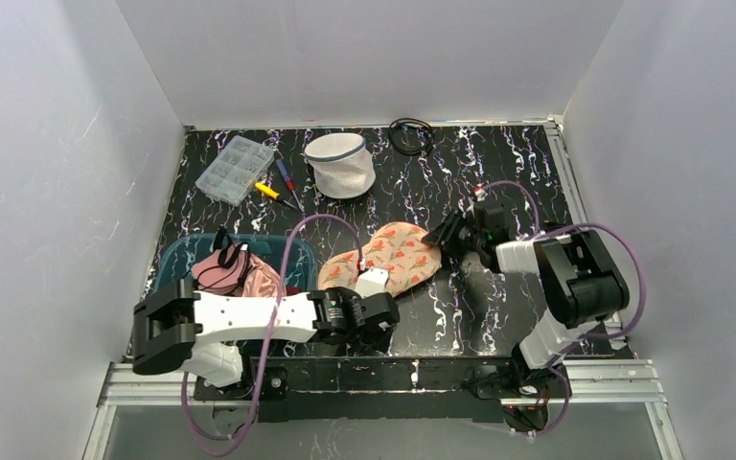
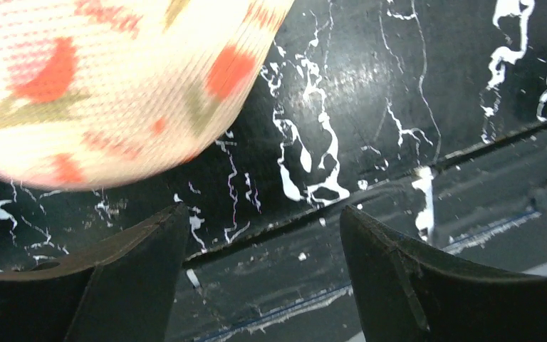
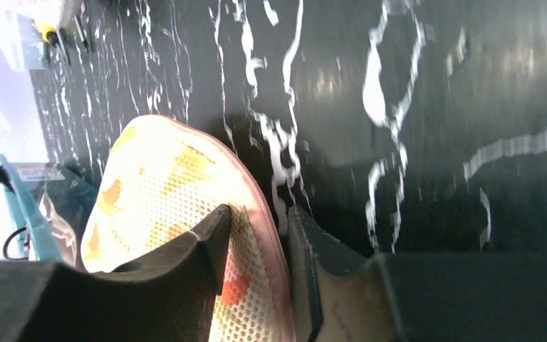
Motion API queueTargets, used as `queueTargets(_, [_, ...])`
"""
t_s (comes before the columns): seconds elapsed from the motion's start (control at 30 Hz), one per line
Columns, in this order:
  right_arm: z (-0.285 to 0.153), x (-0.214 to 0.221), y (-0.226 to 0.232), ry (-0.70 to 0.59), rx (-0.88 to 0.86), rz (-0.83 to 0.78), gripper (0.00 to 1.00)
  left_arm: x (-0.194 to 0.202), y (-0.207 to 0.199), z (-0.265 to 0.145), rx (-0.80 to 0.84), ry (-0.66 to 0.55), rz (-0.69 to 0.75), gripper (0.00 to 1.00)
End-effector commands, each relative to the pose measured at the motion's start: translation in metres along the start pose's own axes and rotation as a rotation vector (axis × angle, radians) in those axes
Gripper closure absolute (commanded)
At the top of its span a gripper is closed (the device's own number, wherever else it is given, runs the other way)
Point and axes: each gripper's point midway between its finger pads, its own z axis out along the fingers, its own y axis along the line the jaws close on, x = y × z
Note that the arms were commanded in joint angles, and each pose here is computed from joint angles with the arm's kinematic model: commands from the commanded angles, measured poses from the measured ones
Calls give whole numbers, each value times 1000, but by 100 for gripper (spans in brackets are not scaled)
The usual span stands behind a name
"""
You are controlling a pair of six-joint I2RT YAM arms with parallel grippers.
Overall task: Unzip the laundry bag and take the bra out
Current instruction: Adjust the laundry bag at the center of the board.
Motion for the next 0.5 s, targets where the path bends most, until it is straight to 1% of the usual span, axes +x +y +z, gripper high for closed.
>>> queueTargets(0.0, [-29,20,-7,-30,6,38,58,-17,-3,11,-42,-4,16,25])
queueTargets(0.1, [-50,35,-16,-49,33,59,59,-27,2,22,-77,-1,-7,25])
queueTargets(0.3, [-89,57,-22,-72,70,68,59,-57,15,43,-97,-7,-112,26])
queueTargets(0.47, [-109,77,-22,-57,63,68,56,-90,18,55,-95,-35,-129,26])
